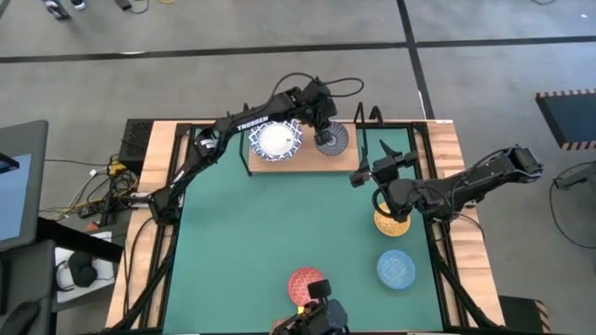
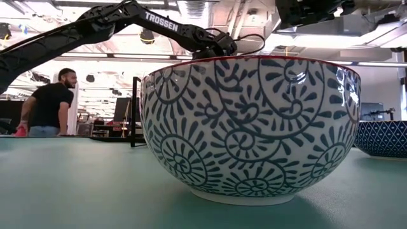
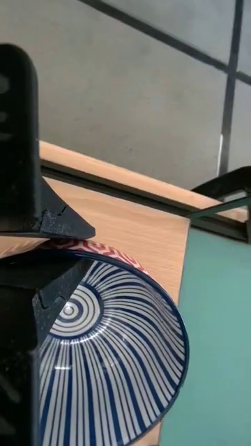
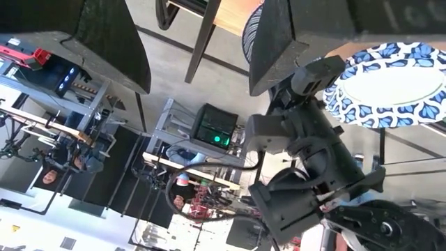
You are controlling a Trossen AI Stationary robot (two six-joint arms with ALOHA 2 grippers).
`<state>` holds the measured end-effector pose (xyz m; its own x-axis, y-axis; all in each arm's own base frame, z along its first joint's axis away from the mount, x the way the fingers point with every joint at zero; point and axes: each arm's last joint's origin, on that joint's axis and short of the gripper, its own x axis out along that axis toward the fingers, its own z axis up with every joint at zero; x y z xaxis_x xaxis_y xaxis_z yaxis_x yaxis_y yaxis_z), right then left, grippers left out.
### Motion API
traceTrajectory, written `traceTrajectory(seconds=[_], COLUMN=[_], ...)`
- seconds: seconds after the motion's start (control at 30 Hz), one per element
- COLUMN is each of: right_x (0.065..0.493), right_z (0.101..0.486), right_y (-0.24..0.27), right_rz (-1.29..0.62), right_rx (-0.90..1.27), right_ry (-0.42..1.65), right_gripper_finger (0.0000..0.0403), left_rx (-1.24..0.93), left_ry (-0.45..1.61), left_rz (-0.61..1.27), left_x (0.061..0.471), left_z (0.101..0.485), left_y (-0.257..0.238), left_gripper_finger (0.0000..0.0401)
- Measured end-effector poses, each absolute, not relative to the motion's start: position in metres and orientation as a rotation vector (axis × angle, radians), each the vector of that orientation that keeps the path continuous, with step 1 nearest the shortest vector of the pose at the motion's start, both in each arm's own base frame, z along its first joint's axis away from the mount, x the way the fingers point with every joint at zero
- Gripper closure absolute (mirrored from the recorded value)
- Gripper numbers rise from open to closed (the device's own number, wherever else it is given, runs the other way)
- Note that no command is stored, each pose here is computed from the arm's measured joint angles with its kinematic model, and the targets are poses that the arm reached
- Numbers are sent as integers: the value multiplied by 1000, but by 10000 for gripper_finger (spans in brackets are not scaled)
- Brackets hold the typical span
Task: Place and stack bowls onto a shelf
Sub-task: Put the blue patterned bowl on the shelf, then stack the yellow patterned bowl on top of the blue patterned bowl on the shelf
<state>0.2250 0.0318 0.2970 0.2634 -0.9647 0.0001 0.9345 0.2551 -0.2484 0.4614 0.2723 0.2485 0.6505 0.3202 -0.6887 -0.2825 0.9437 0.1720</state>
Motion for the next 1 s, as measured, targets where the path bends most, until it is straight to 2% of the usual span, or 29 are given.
traceTrajectory(seconds=[0.3,0.5,0.73,1.0], right_x=[225,225,225,225], right_z=[297,297,297,298], right_y=[32,32,32,32], right_rz=[-1296,-1295,-1293,-1288], right_rx=[-221,-222,-241,-273], right_ry=[168,170,184,208], right_gripper_finger=[132,132,132,132], left_rx=[-11,-19,2,15], left_ry=[792,800,826,835], left_rz=[296,283,355,375], left_x=[462,465,464,465], left_z=[246,245,245,245], left_y=[269,262,262,261], left_gripper_finger=[371,337,294,280])
